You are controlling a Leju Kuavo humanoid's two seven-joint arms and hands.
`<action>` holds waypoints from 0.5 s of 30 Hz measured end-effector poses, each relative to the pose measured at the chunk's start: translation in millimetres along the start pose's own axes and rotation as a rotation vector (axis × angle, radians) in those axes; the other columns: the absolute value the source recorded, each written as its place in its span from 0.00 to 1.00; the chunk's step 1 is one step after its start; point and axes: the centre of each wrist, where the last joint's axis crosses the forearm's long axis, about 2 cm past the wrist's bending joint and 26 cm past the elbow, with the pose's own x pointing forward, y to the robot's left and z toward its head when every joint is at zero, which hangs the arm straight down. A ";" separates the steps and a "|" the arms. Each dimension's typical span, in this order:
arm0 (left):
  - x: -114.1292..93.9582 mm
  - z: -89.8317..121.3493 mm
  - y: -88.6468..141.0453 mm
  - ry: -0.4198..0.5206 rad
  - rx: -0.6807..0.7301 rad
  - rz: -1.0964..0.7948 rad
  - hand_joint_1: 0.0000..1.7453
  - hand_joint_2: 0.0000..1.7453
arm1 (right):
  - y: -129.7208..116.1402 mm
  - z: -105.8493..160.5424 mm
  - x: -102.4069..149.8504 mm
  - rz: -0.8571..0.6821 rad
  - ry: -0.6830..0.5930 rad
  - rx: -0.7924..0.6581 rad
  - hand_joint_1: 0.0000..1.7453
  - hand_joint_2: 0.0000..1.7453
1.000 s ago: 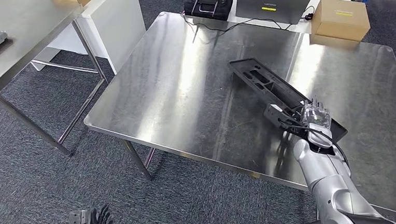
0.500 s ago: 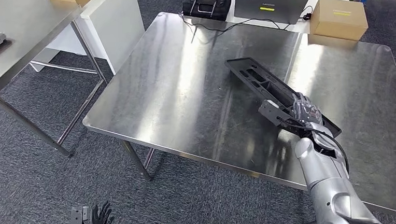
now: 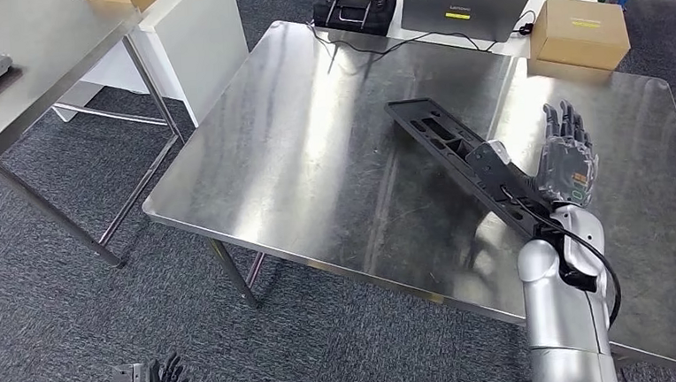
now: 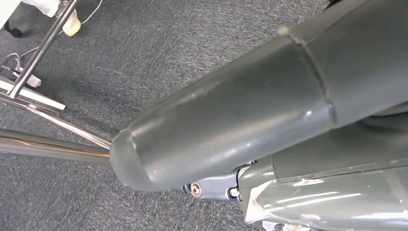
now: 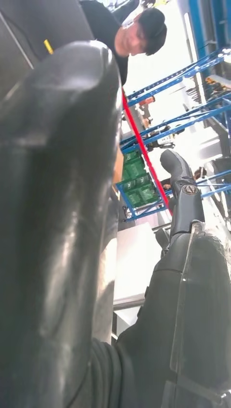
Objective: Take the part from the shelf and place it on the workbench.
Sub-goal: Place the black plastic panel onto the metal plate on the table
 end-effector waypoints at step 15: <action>-6.3 11.9 4.2 -0.023 0.100 -0.007 0.00 0.00 | -46.3 121.3 36.7 -0.281 -0.407 -0.765 0.00 0.00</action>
